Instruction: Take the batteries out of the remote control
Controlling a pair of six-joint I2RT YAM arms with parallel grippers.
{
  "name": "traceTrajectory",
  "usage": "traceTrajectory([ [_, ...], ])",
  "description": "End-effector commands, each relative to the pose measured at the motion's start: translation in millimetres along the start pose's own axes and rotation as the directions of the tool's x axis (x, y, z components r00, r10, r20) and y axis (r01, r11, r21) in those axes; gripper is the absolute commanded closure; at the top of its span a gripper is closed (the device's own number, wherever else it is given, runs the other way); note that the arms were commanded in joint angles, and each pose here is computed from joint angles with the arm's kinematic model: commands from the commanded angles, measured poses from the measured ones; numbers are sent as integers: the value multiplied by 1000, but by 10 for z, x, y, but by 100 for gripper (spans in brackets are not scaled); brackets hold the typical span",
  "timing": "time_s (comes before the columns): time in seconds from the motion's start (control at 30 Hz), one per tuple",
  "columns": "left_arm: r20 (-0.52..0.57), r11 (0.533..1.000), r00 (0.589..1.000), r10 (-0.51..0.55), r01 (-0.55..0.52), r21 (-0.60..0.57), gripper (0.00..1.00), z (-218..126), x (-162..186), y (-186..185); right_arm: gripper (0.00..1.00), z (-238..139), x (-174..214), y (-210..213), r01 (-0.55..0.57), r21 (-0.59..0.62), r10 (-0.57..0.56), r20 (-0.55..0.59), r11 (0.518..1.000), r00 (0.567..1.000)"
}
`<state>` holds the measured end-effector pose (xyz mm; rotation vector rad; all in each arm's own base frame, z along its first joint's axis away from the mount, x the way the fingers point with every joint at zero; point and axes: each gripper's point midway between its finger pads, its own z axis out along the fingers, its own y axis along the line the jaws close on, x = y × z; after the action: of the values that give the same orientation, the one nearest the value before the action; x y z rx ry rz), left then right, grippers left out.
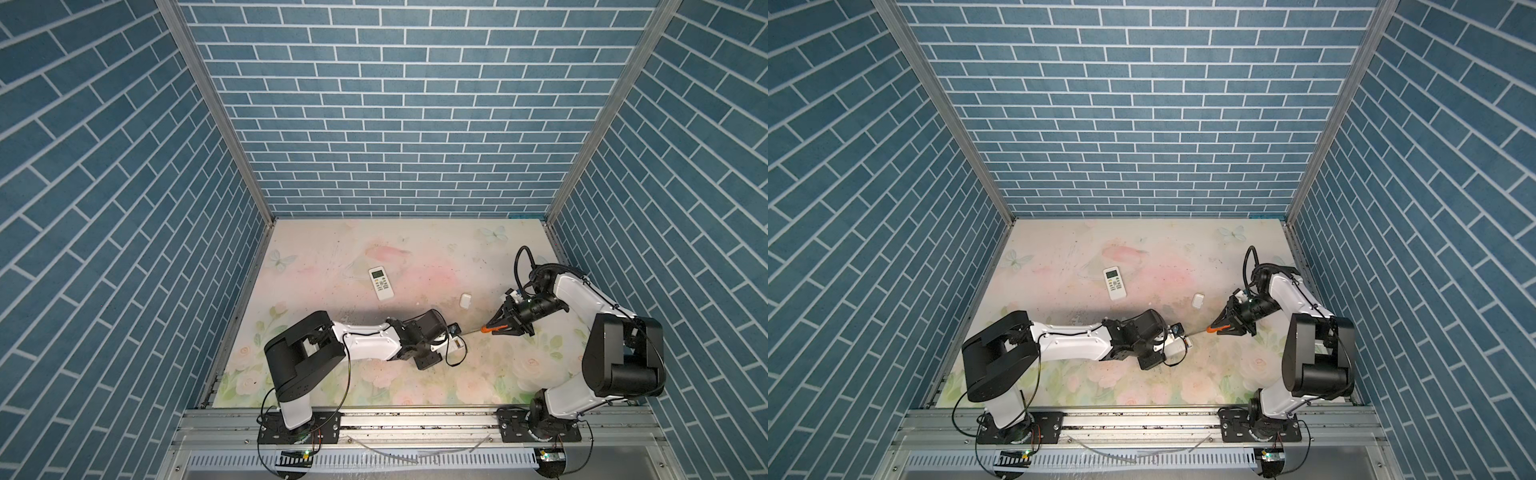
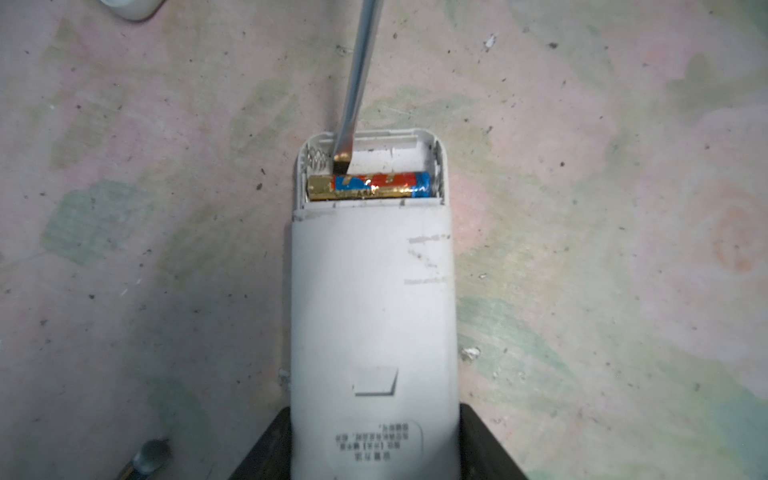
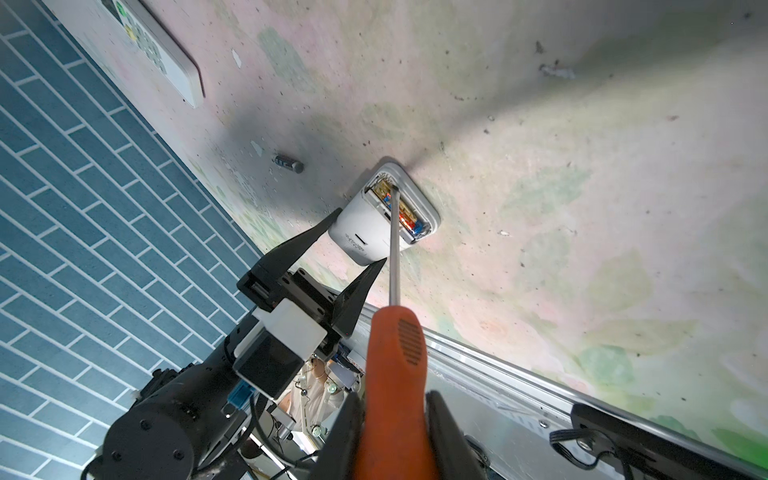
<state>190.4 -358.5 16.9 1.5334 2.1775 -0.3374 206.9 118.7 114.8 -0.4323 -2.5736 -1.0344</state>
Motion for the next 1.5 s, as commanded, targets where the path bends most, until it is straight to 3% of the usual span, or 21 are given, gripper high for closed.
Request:
traceTrajectory([
  [0.0,-288,998,957,19,-36,-52,57,215,867,65,100,173,230,-350,-84,182,108,-129,980,986],
  [0.27,-292,999,957,10,-23,-41,57,300,882,39,100,307,213,-451,-80,262,130,-180,962,975],
  [0.77,-281,997,959,-17,-6,-80,56,332,889,95,100,470,-13,-423,-99,206,132,-153,974,979],
  [1.1,-311,989,947,-75,30,-147,56,388,987,198,100,171,-83,-203,60,246,-38,-96,967,995],
  [1.47,-319,984,942,-106,53,-171,57,384,1068,240,100,-3,3,-212,44,297,-21,-80,954,997],
])
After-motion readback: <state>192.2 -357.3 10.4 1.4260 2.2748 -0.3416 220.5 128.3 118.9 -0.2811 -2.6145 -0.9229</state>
